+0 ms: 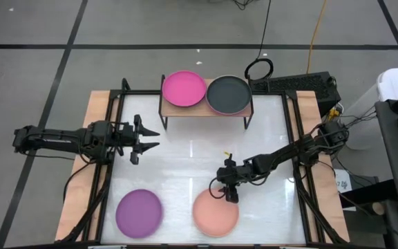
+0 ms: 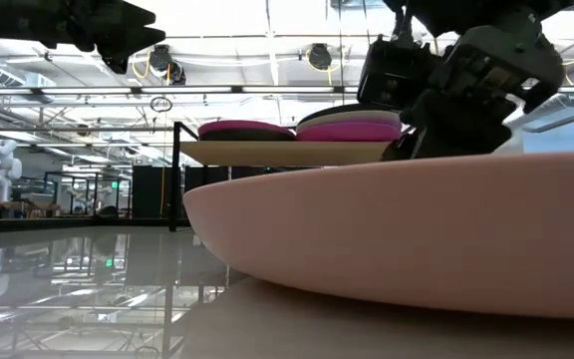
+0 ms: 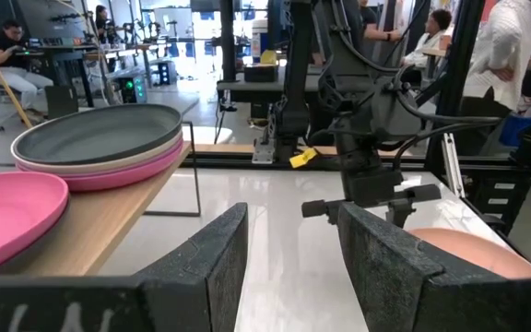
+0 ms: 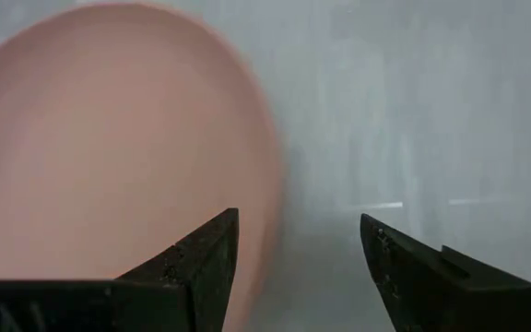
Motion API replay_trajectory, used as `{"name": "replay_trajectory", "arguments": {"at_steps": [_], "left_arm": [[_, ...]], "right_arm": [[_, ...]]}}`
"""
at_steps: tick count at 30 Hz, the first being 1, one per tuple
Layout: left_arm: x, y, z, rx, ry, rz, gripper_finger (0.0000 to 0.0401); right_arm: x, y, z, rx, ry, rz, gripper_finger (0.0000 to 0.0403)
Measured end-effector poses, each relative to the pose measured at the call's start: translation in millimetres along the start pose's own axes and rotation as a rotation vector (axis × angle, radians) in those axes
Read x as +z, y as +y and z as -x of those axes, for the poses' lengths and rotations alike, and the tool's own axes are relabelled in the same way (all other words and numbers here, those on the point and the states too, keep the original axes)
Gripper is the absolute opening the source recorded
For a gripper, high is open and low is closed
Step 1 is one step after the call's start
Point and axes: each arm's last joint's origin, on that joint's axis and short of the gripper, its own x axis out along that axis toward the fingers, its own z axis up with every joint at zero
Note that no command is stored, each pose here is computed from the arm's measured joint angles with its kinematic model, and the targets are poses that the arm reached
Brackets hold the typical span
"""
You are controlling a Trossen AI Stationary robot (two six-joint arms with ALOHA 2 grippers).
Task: Place and stack plates onto a shelf
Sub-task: Stack the light pink plate on top of the pink plate on the shelf
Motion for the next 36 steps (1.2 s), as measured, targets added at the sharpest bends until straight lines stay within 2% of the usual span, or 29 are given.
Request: {"name": "replay_trajectory", "arguments": {"at_steps": [7,11,15,20,22,27,30,33,36], "left_arm": [[0.0,0.0,0.0,0.000,0.000,-0.001,0.0177],[0.0,0.0,0.0,0.000,0.000,-0.001,0.0177],[0.0,0.0,0.0,0.000,0.000,-0.001,0.0177],[0.0,0.0,0.0,0.000,0.000,-0.001,0.0177],[0.0,0.0,0.0,0.000,0.000,-0.001,0.0177],[0.0,0.0,0.0,0.000,0.000,-0.001,0.0177],[-0.2,0.0,0.0,0.000,0.001,-0.001,0.0177],[-0.2,0.0,0.0,0.000,0.001,-0.001,0.0177],[-0.2,0.0,-0.1,0.000,0.001,-0.001,0.0177]], "right_arm": [[-8.1,5.2,-8.2,0.001,0.036,-0.002,0.0209],[-12.3,3.3,-17.7,-0.009,0.059,-0.011,0.0192],[-12.7,2.9,-18.1,-0.008,0.064,0.007,0.0143],[-8.4,5.3,-6.0,0.008,0.040,0.038,0.0039],[-3.1,7.3,1.4,0.010,-0.001,0.054,0.0012],[13.1,7.2,20.6,-0.020,-0.142,0.063,0.0004],[27.9,3.2,36.8,-0.080,-0.279,0.080,0.0003],[43.5,-6.1,55.6,-0.214,-0.432,0.103,0.0002],[63.8,-21.0,78.4,-0.431,-0.650,0.057,0.0002]]}}
